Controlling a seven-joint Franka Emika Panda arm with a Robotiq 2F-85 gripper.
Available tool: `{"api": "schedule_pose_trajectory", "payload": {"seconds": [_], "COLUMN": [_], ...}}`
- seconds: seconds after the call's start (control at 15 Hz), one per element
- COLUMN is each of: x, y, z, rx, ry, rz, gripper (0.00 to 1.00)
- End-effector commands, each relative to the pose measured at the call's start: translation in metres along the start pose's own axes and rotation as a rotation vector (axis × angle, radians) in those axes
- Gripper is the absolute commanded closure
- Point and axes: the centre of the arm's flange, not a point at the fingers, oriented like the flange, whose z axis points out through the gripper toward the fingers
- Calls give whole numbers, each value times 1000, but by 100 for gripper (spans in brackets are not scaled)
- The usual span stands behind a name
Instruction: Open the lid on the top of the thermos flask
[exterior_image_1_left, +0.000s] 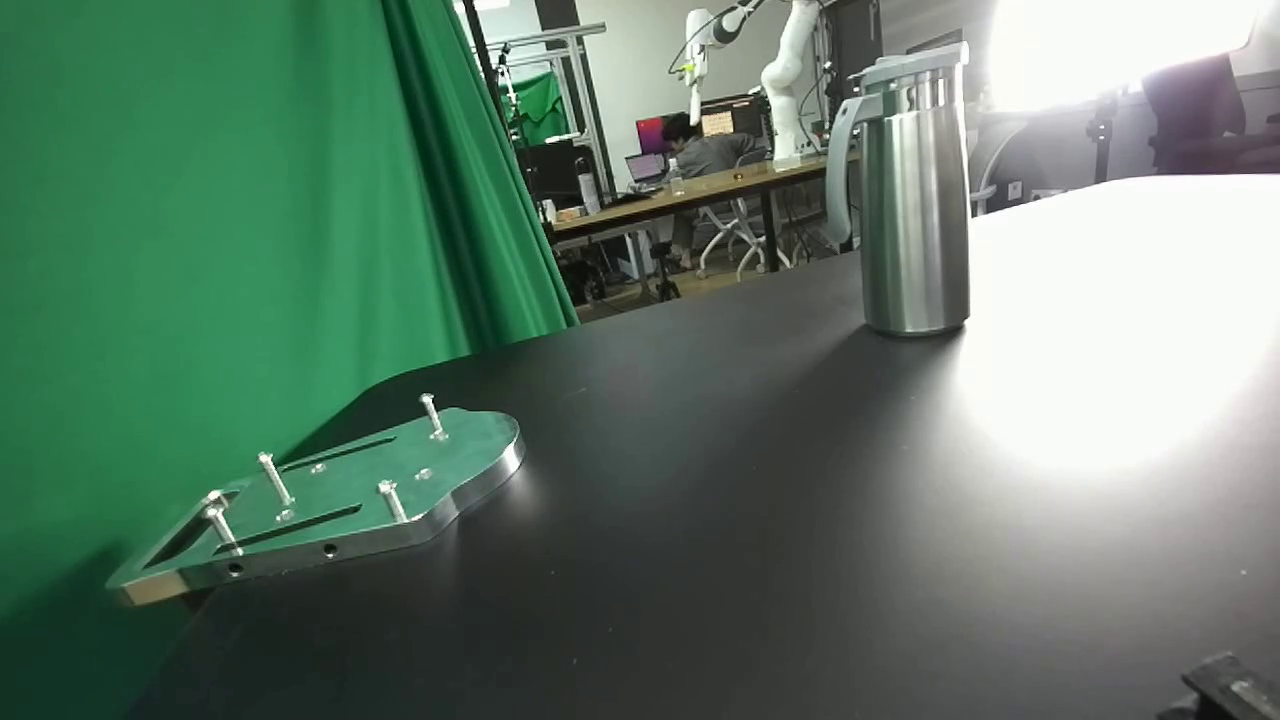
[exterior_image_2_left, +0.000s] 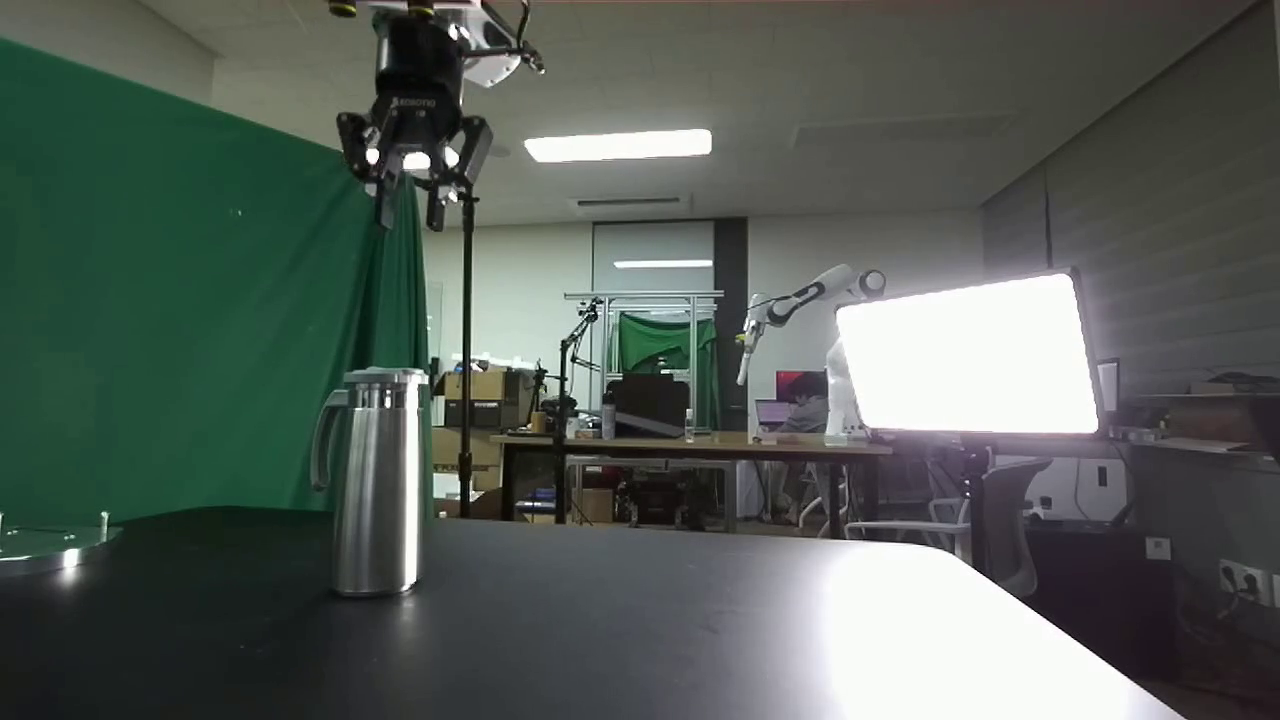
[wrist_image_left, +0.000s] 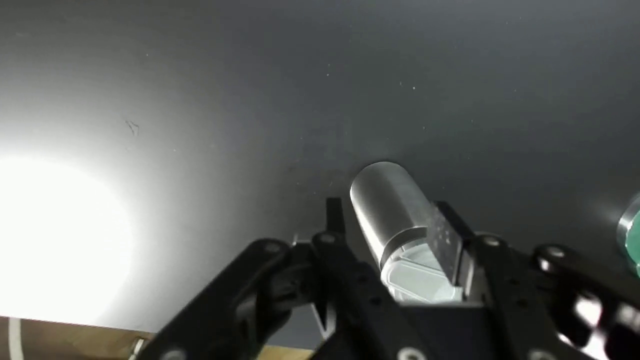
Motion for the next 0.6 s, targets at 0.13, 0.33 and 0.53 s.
{"api": "schedule_pose_trajectory", "payload": {"seconds": [0.13, 0.33, 0.53], "x": [58, 50, 58], "y": [-41, -47, -51], "z": [24, 34, 39], "rx": [-48, -45, -53], "ry": [-5, -7, -12], "rz": [-56, -81, -84], "gripper": [95, 91, 99]}}
